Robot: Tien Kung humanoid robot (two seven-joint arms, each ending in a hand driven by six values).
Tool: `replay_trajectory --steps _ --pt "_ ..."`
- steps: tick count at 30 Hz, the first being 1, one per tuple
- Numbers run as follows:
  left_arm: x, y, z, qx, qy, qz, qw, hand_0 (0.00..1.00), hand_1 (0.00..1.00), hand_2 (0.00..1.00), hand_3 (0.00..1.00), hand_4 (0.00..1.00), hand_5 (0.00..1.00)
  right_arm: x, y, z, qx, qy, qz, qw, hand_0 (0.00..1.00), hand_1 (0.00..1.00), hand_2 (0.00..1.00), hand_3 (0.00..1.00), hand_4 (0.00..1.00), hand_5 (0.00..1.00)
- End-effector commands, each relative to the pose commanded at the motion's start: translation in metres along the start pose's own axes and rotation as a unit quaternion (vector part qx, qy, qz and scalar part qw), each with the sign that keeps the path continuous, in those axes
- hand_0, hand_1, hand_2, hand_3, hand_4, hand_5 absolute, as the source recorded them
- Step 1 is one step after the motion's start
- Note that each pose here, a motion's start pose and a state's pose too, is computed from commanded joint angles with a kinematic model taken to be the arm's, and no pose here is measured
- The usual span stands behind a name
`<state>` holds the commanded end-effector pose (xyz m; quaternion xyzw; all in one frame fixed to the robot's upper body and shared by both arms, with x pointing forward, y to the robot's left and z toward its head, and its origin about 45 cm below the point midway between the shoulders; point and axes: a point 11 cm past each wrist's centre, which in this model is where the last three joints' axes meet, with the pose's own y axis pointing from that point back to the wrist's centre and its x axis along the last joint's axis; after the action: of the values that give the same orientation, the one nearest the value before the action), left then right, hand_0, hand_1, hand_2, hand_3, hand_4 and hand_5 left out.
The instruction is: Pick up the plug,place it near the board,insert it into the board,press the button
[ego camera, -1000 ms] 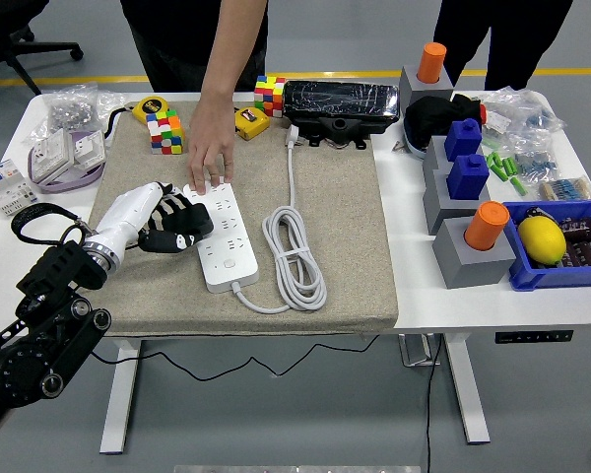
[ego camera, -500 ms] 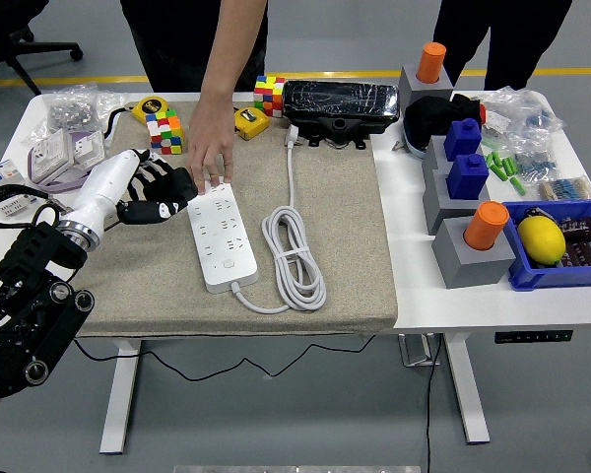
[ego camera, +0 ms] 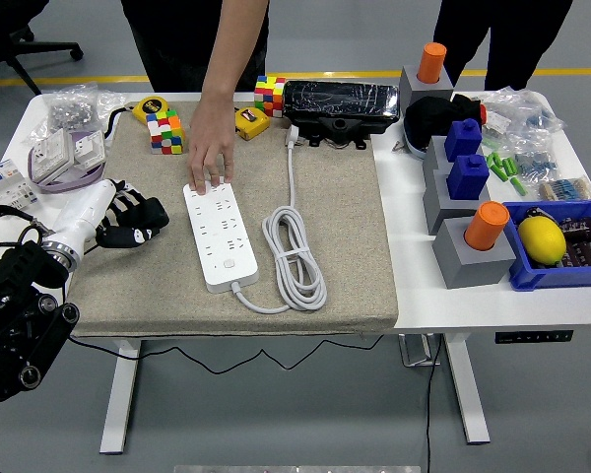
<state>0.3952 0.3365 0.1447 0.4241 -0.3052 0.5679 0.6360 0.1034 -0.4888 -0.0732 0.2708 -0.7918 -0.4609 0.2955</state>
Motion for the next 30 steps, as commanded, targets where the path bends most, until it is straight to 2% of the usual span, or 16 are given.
replay_trajectory --steps 9,15,28,29,30 --pt "-0.013 0.002 0.007 -0.018 0.017 -0.053 0.998 0.303 0.448 0.452 0.486 0.744 0.127 -0.002 0.000 -0.001 0.002 -0.001 -0.002 1.000 0.820 0.761 0.751 0.791 0.998 0.998" --pt "-0.011 0.001 0.009 -0.020 0.014 -0.045 0.999 0.310 0.456 0.462 0.485 0.749 0.134 -0.001 0.000 -0.001 0.002 0.000 -0.001 1.000 0.821 0.761 0.751 0.791 0.998 0.998" --pt "-0.018 0.004 0.005 -0.016 0.004 -0.057 0.998 0.321 0.491 0.481 0.503 0.767 0.147 0.001 0.000 0.000 0.001 -0.001 0.002 1.000 0.820 0.761 0.751 0.791 0.998 0.998" --pt "-0.018 0.004 0.005 -0.016 0.003 -0.058 0.998 0.377 0.588 0.587 0.567 0.808 0.159 0.001 0.000 0.000 0.000 -0.001 0.002 1.000 0.820 0.761 0.751 0.791 0.998 0.998" --pt "-0.018 0.004 0.005 -0.016 0.003 -0.059 0.998 0.377 0.588 0.587 0.567 0.808 0.159 0.002 0.000 0.000 0.000 -0.001 0.002 1.000 0.820 0.761 0.751 0.791 0.998 0.998"
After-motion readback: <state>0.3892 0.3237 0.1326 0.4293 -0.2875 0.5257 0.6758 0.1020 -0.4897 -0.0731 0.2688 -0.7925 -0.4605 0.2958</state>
